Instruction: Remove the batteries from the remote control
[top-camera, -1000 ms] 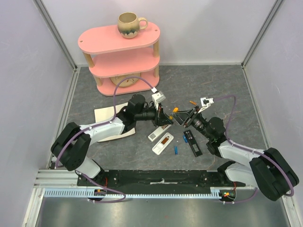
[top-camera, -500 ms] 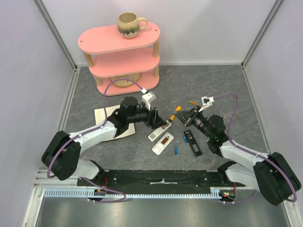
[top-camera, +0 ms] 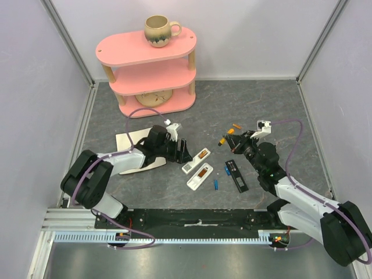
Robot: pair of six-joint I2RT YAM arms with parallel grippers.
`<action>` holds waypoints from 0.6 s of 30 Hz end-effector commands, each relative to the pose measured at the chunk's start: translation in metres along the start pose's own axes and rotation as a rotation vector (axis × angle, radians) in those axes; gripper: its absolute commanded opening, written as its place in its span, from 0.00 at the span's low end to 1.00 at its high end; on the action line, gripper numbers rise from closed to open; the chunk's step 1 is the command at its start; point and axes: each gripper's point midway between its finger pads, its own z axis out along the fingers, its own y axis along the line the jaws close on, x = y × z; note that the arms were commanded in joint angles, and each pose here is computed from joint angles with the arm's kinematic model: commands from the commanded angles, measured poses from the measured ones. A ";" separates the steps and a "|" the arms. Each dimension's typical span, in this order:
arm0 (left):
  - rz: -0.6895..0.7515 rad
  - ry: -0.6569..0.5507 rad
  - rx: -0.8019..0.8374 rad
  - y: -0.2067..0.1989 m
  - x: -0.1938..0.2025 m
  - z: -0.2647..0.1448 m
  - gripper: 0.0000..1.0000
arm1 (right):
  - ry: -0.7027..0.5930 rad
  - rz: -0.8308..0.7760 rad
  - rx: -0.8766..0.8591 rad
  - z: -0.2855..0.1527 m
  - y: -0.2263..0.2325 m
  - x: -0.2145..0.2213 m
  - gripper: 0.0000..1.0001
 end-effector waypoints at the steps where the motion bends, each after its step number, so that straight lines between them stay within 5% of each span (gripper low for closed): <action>1: -0.066 0.016 0.035 -0.001 0.011 0.008 0.78 | -0.023 -0.011 0.009 0.005 0.000 -0.007 0.00; 18: -0.135 0.105 0.225 -0.065 0.066 0.024 0.72 | 0.078 -0.027 0.068 0.038 -0.012 0.015 0.00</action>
